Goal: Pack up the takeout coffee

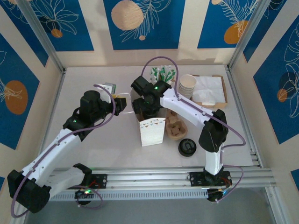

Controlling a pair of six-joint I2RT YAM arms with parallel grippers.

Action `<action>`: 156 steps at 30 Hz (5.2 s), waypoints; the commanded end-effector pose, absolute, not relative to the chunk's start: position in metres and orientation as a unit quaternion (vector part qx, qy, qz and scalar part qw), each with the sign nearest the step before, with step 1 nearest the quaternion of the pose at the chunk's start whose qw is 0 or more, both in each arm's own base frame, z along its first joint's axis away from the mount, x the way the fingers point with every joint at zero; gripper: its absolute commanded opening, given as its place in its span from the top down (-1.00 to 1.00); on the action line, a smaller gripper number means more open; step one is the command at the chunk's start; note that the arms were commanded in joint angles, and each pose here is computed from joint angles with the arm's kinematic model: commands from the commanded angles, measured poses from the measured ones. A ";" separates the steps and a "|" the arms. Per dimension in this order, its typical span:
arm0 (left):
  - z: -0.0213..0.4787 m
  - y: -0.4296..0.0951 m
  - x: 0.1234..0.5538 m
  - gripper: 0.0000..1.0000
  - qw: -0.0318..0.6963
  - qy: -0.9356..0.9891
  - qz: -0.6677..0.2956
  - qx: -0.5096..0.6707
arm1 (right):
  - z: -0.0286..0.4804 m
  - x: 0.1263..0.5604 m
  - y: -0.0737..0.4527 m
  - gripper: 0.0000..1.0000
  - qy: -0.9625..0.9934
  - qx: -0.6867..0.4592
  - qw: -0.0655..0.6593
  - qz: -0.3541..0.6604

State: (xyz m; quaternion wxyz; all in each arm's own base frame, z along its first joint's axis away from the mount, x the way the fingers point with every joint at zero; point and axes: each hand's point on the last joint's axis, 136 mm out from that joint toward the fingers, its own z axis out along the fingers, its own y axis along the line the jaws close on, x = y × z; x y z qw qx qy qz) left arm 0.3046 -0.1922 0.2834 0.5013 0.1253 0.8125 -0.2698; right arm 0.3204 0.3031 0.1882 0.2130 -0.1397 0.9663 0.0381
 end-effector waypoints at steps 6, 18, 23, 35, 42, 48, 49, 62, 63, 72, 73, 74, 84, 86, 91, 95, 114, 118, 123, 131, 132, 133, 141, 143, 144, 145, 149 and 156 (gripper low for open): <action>0.286 -0.195 0.302 0.15 0.505 0.811 -0.265 0.135 | 0.240 0.316 0.300 -0.91 0.957 -0.125 0.253 0.072; 0.286 -0.194 0.302 0.15 0.505 0.811 -0.263 0.135 | 0.277 0.310 0.295 -0.81 0.946 -0.119 0.285 0.101; 0.286 -0.195 0.301 0.14 0.505 0.811 -0.263 0.136 | 0.283 0.308 0.293 -0.80 0.943 -0.120 0.292 0.103; 0.286 -0.195 0.301 0.15 0.505 0.811 -0.262 0.136 | 0.296 0.304 0.291 -0.66 0.937 -0.126 0.308 0.101; 0.285 -0.196 0.301 0.15 0.503 0.812 -0.263 0.138 | 0.304 0.298 0.291 -0.63 0.934 -0.131 0.316 0.104; 0.284 -0.196 0.302 0.14 0.503 0.812 -0.262 0.138 | 0.312 0.294 0.290 -0.62 0.930 -0.137 0.323 0.107; 0.284 -0.196 0.302 0.15 0.503 0.812 -0.261 0.138 | 0.314 0.294 0.290 -0.61 0.930 -0.137 0.325 0.107; 0.284 -0.196 0.302 0.14 0.501 0.813 -0.261 0.138 | 0.339 0.282 0.286 -0.61 0.917 -0.143 0.350 0.131; 0.284 -0.196 0.302 0.15 0.502 0.813 -0.261 0.138 | 0.341 0.281 0.287 -0.61 0.916 -0.143 0.351 0.134; 0.284 -0.196 0.301 0.14 0.502 0.813 -0.259 0.139 | 0.367 0.274 0.288 -0.61 0.897 -0.150 0.380 0.171; 0.283 -0.196 0.301 0.14 0.501 0.814 -0.260 0.138 | 0.371 0.273 0.288 -0.61 0.893 -0.150 0.386 0.176; 0.284 -0.196 0.301 0.14 0.502 0.813 -0.260 0.139 | 0.376 0.272 0.289 -0.61 0.888 -0.151 0.394 0.184; 0.283 -0.196 0.302 0.14 0.503 0.813 -0.258 0.139 | 0.427 0.283 0.262 -0.63 0.837 -0.116 0.492 0.207; 0.283 -0.196 0.302 0.14 0.502 0.814 -0.257 0.139 | 0.434 0.289 0.252 -0.63 0.829 -0.099 0.508 0.211; 0.285 -0.195 0.301 0.13 0.504 0.812 -0.258 0.139 | 0.439 0.305 0.228 -0.65 0.821 -0.071 0.521 0.222; 0.286 -0.195 0.301 0.11 0.506 0.811 -0.259 0.139 | 0.428 0.325 0.207 -0.66 0.830 -0.049 0.514 0.210; 0.289 -0.198 0.298 -0.26 0.506 0.807 -0.268 0.145 | 0.347 0.416 0.157 -0.39 0.882 0.025 0.411 0.228; 0.289 -0.199 0.298 -0.30 0.506 0.807 -0.268 0.146 | 0.328 0.425 0.164 -0.23 0.893 0.018 0.384 0.234; 0.289 -0.199 0.298 -0.32 0.506 0.807 -0.269 0.147 | 0.308 0.427 0.179 -0.21 0.901 0.005 0.358 0.245; 0.290 -0.198 0.298 -0.35 0.506 0.806 -0.269 0.146 | 0.295 0.427 0.194 0.21 0.909 -0.005 0.339 0.244; 0.290 -0.198 0.298 -0.34 0.506 0.806 -0.269 0.146 | 0.295 0.427 0.195 0.29 0.909 -0.006 0.339 0.245; 0.289 -0.198 0.298 -0.34 0.506 0.807 -0.268 0.146 | 0.298 0.425 0.195 0.37 0.908 -0.007 0.340 0.245; 0.290 -0.198 0.298 -0.35 0.507 0.807 -0.267 0.146 | 0.333 0.409 0.187 0.95 0.903 -0.016 0.375 0.209; 0.290 -0.198 0.298 -0.35 0.507 0.806 -0.267 0.146 | 0.347 0.402 0.182 1.00 0.899 -0.016 0.388 0.203; 0.290 -0.198 0.298 -0.35 0.507 0.806 -0.267 0.146 | 0.354 0.398 0.180 1.00 0.896 -0.017 0.395 0.201; 0.291 -0.198 0.298 -0.35 0.508 0.806 -0.267 0.146 | 0.362 0.394 0.177 1.00 0.893 -0.017 0.403 0.201; 0.292 -0.198 0.296 -0.35 0.510 0.804 -0.269 0.147 | 0.400 0.369 0.170 1.00 0.871 -0.022 0.441 0.213; 0.294 -0.198 0.296 -0.35 0.512 0.802 -0.271 0.147 | 0.466 0.319 0.149 1.00 0.821 -0.026 0.521 0.231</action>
